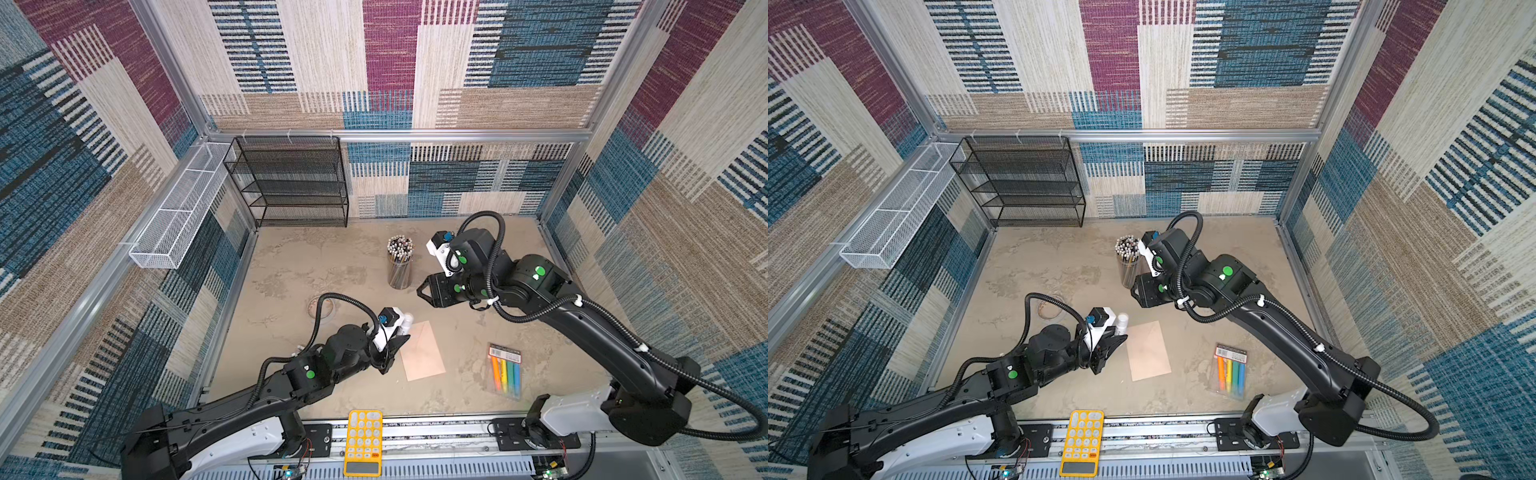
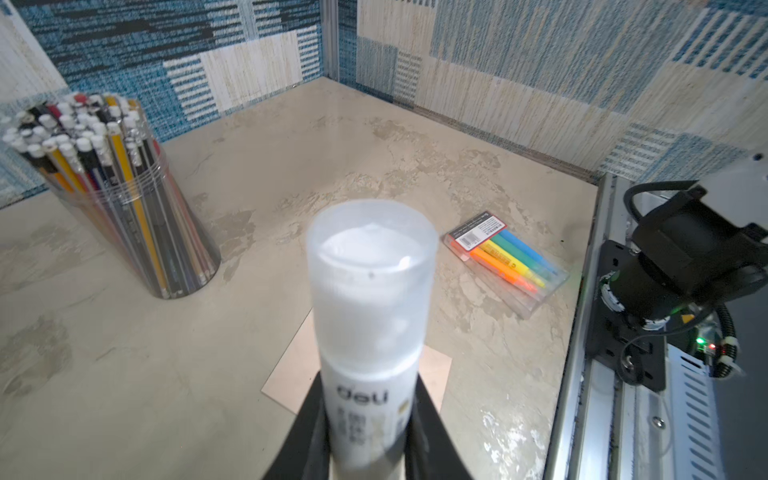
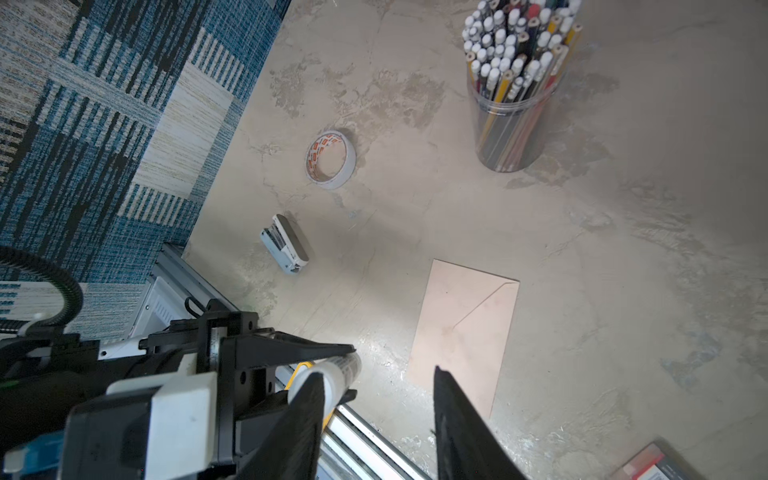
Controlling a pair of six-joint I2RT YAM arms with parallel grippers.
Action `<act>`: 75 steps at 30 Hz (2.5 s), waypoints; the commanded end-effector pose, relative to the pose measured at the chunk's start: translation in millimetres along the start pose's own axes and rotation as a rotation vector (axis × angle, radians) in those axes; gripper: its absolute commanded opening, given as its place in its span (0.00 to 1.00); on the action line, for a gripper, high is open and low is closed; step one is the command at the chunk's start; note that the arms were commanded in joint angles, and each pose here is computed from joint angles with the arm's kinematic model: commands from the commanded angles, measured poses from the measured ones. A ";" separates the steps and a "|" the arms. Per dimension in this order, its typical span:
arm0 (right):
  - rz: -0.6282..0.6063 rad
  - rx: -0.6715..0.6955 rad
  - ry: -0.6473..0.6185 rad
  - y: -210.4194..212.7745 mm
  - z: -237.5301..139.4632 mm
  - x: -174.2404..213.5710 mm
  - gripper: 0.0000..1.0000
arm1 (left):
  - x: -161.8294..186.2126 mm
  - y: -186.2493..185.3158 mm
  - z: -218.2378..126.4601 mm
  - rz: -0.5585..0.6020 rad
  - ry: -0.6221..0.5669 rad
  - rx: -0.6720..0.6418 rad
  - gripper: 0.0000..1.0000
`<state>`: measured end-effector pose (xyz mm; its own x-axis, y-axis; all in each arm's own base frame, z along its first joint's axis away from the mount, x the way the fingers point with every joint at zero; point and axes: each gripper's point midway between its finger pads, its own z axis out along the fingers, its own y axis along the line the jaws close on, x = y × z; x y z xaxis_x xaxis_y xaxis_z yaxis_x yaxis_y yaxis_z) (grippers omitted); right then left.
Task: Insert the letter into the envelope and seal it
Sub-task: 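Open the right gripper and pull it back while the left gripper holds the capped stick, then lower the capped glue stick beside the envelope with the left gripper and release it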
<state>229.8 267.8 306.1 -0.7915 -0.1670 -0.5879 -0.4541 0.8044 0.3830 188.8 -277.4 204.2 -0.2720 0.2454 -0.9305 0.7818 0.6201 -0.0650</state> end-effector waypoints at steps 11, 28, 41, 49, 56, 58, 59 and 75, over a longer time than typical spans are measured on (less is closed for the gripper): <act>-0.099 -0.237 -0.287 0.1 3.2 30.8 0.45 | 66.9 38.1 -37.2 -0.311 0.288 -0.254 0.00; -0.038 -0.297 -0.228 -21.9 53.1 88.3 0.46 | 131.5 41.7 -38.0 -0.562 0.580 -0.392 0.00; -0.009 -0.297 -0.199 -28.7 62.2 102.6 0.47 | 159.8 46.6 -10.5 -0.637 0.723 -0.399 0.00; -0.009 -0.286 -0.191 -30.8 62.8 104.9 0.47 | 175.5 45.5 0.4 -0.630 0.832 -0.421 0.00; -0.011 -0.273 -0.194 -33.9 62.2 106.1 0.48 | 187.0 49.0 -3.6 -0.629 0.883 -0.469 0.00; -0.007 -0.269 -0.195 -35.3 62.3 106.8 0.48 | 191.1 48.2 -3.9 -0.631 0.899 -0.469 0.03; -0.006 -0.267 -0.192 -36.0 63.0 107.8 0.48 | 192.8 48.3 -4.0 -0.631 0.903 -0.471 0.03; 0.000 -0.242 -0.198 -42.0 62.1 110.7 0.48 | 196.5 44.8 -1.1 -0.646 0.915 -0.456 0.43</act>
<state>184.2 252.1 177.9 -0.7145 -0.0471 -0.6980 -0.5607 0.6352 0.5311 174.7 -204.2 19.9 -0.9722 0.1383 -0.1888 0.1629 0.9791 -0.1220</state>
